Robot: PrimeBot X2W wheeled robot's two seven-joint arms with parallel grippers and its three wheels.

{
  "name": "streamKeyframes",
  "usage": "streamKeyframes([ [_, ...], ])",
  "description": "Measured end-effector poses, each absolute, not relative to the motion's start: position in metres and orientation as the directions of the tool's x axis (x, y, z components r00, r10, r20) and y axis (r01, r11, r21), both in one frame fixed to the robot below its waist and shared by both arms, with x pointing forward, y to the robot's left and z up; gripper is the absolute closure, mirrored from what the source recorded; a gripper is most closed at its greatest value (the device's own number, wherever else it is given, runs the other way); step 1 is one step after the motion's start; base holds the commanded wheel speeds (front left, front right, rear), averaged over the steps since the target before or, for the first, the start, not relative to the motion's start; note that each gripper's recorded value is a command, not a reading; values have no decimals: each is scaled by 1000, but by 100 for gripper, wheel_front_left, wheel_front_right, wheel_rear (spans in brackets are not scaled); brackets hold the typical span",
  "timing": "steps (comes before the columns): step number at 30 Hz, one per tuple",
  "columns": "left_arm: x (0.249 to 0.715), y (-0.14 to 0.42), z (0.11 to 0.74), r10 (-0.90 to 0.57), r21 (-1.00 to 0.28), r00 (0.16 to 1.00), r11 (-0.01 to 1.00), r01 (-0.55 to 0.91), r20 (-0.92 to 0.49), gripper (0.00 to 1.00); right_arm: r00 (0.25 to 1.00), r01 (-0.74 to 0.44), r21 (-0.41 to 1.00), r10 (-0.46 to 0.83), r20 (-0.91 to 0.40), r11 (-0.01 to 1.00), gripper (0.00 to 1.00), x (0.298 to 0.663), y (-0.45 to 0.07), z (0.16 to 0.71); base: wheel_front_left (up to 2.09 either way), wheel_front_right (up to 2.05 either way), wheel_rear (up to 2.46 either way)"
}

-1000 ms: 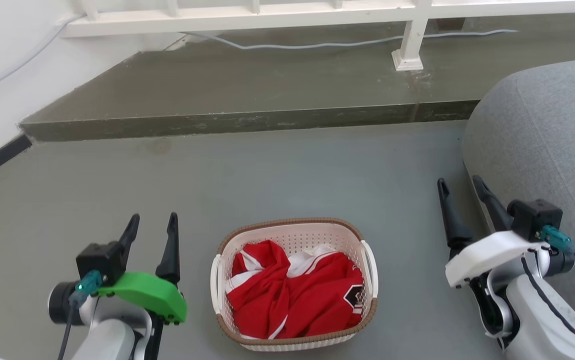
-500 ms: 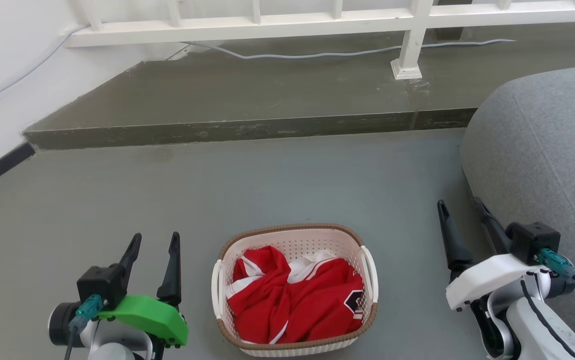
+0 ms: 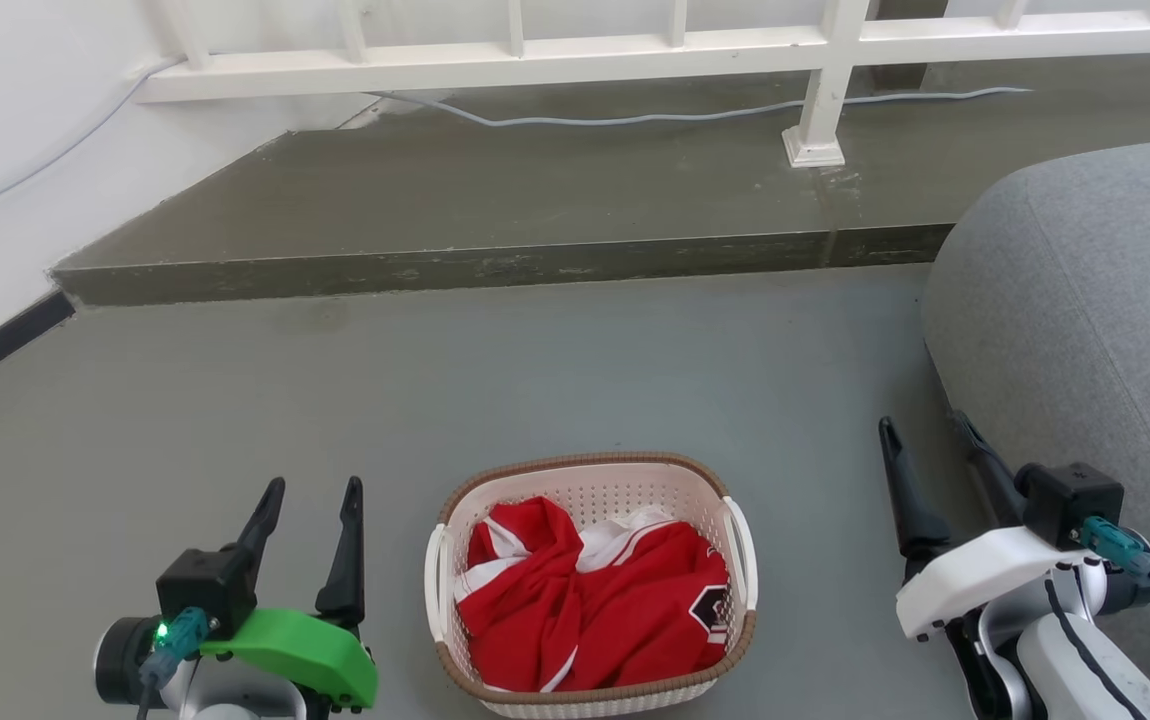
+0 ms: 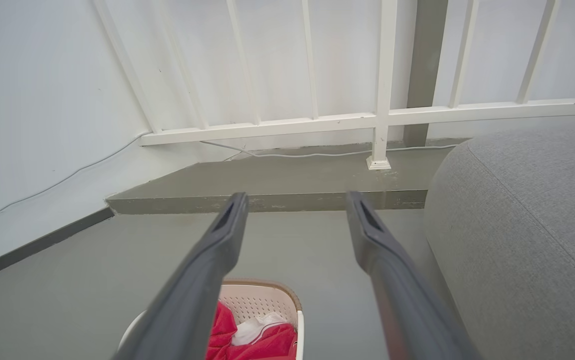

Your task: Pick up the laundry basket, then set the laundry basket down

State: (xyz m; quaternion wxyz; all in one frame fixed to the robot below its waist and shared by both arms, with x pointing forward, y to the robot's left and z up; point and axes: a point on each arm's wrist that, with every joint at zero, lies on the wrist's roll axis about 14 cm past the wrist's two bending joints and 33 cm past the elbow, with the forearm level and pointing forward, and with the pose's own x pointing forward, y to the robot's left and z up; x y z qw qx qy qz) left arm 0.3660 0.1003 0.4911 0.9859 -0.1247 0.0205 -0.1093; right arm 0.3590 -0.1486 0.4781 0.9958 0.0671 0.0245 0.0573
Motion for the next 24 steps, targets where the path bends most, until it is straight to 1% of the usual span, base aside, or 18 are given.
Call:
streamKeyframes([
  [4, 367, 102, 496, -212, -247, 977, 947, 206, 3, 0, 992, -112, 135, 118, -34, 984, 0, 359, -149, 481, 0, 0, 0],
  [14, 363, 108, 493, -192, -240, 981, 954, 182, -17, 0, 993, -111, 124, 115, -33, 986, 0, 356, -149, 481, 0, 0, 0],
  [15, 363, 108, 493, -193, -242, 981, 953, 183, -20, 100, 993, -112, 119, 116, -34, 987, 100, 356, -150, 481, 0, 0, 0],
  [19, 358, 106, 480, -190, -257, 980, 951, 169, -59, 100, 990, -106, 141, 118, -79, 984, 100, 348, -145, 466, 0, 0, 0],
  [24, 356, 108, 477, -182, -293, 981, 944, 155, -69, 100, 990, -91, 180, 108, -93, 980, 100, 346, -147, 463, 0, 0, 0],
])
